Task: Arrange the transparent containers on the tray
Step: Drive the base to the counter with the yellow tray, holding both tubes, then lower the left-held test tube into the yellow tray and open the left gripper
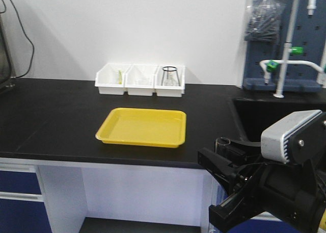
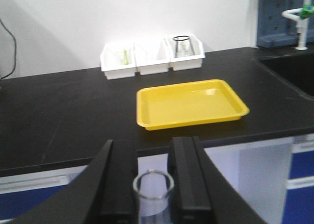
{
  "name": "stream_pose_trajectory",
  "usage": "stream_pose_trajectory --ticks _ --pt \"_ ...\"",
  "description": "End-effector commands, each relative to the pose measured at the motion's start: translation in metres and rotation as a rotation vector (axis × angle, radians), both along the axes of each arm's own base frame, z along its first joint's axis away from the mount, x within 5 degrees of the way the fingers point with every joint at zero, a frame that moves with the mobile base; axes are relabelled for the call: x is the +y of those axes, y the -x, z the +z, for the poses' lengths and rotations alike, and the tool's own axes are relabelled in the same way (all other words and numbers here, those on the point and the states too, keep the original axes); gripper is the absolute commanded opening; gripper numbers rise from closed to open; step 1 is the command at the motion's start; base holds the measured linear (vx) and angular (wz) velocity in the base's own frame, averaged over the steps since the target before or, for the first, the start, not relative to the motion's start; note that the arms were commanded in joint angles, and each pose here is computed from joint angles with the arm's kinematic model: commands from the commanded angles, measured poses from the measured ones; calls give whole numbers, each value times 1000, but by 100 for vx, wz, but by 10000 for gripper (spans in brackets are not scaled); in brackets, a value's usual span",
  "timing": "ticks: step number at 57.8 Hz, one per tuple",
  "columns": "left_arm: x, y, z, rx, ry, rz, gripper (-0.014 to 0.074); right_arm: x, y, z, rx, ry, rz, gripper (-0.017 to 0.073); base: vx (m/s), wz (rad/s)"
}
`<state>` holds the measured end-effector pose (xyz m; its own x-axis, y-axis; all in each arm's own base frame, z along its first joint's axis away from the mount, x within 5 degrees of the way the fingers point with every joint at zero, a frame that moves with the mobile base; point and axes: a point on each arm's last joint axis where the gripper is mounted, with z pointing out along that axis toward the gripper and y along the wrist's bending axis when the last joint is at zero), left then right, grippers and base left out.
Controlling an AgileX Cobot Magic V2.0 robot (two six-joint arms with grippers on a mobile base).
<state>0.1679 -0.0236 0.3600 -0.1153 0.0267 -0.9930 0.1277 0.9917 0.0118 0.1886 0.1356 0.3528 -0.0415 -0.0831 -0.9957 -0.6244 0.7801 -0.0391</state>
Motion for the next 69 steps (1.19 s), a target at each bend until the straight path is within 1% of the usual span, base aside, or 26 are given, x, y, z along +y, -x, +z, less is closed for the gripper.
stream_pose_trajectory --ticks 1,24,38,51,69 --pt "-2 2 17 -105 26 -24 -7 0 5 21 -81 -69 34 -11 38 29" --pt "-2 2 17 -105 26 -24 -7 0 5 21 -81 -68 33 -11 40 22" --pt "-2 2 17 -105 26 -24 -7 0 5 21 -81 -68 33 -11 41 7" --pt "-2 2 17 -105 26 -24 -7 0 5 21 -80 -68 32 -11 40 -15" --pt "-2 2 17 -105 26 -24 -7 0 5 21 -80 -68 32 -11 35 -38"
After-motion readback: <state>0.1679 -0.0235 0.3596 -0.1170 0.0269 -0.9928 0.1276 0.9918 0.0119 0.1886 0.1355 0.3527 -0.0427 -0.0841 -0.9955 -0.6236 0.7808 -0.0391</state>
